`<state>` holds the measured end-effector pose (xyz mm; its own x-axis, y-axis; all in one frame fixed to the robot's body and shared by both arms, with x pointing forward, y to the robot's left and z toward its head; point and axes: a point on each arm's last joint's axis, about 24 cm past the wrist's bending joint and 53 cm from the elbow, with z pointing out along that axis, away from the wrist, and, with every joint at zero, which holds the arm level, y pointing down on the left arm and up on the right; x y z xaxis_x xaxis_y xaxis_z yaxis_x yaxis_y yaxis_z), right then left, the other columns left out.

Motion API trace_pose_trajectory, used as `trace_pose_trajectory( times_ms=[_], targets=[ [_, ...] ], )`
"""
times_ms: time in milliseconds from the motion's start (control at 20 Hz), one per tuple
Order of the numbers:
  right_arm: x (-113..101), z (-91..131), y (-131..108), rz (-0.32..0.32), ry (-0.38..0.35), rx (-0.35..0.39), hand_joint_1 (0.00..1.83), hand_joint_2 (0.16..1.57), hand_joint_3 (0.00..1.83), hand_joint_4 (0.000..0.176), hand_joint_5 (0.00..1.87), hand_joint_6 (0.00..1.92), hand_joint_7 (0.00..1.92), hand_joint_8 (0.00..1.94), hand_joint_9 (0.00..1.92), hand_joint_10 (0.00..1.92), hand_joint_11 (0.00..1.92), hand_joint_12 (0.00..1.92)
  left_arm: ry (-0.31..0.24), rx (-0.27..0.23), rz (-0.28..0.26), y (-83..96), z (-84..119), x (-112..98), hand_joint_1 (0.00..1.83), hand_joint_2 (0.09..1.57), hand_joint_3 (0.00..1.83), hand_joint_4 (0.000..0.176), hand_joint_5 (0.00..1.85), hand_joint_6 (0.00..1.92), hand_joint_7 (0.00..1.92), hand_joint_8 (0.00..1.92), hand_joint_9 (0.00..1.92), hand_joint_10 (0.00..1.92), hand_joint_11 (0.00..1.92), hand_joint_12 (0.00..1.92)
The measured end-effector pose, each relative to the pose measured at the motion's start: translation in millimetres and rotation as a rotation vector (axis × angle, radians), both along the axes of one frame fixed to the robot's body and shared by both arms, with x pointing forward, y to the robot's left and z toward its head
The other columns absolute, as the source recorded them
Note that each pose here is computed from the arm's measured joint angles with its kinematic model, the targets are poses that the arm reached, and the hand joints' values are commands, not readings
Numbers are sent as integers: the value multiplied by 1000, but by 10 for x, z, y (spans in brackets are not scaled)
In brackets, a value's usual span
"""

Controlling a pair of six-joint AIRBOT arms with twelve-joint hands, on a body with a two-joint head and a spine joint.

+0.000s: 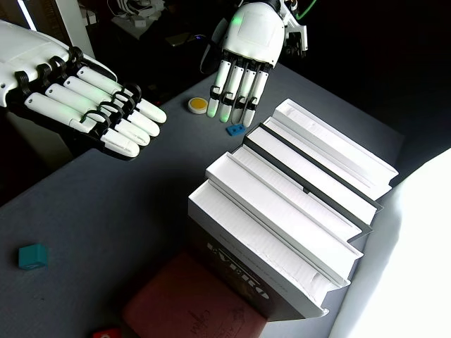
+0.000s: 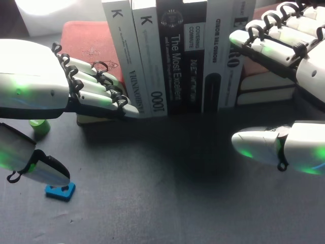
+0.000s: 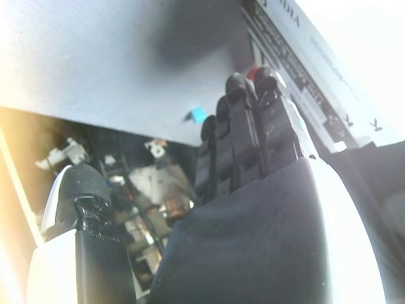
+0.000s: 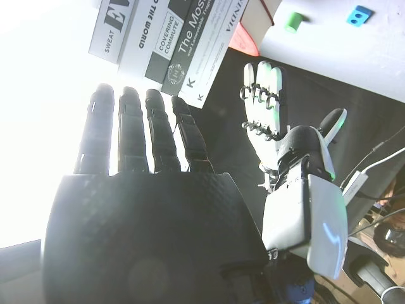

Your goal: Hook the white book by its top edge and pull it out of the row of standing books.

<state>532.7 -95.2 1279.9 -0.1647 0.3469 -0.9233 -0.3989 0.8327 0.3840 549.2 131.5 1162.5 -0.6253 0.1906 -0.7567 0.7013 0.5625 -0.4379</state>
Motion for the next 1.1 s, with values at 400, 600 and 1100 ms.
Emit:
trace_pose_trajectory(
  times_ms=[400,600,1100],
  targets=[
    [0,3,1,0,-2,-1,0,1234,2,0,0,0,696,1357,595,1639,240,1846,-2,-13,15,-3,26,30,0,971,61,0,0,0,0,0,0,0,0,0],
    [-1,37,19,5,-18,-3,31,1249,2,0,0,0,771,1940,834,1921,533,1921,1,-16,24,-4,26,41,0,976,57,0,0,0,0,0,0,0,0,0],
    [214,240,-82,-57,-107,20,0,1217,0,0,0,0,1116,1941,1107,1921,685,1921,-40,-71,2,-116,172,26,0,987,47,0,0,0,0,0,0,0,0,0]
  ],
)
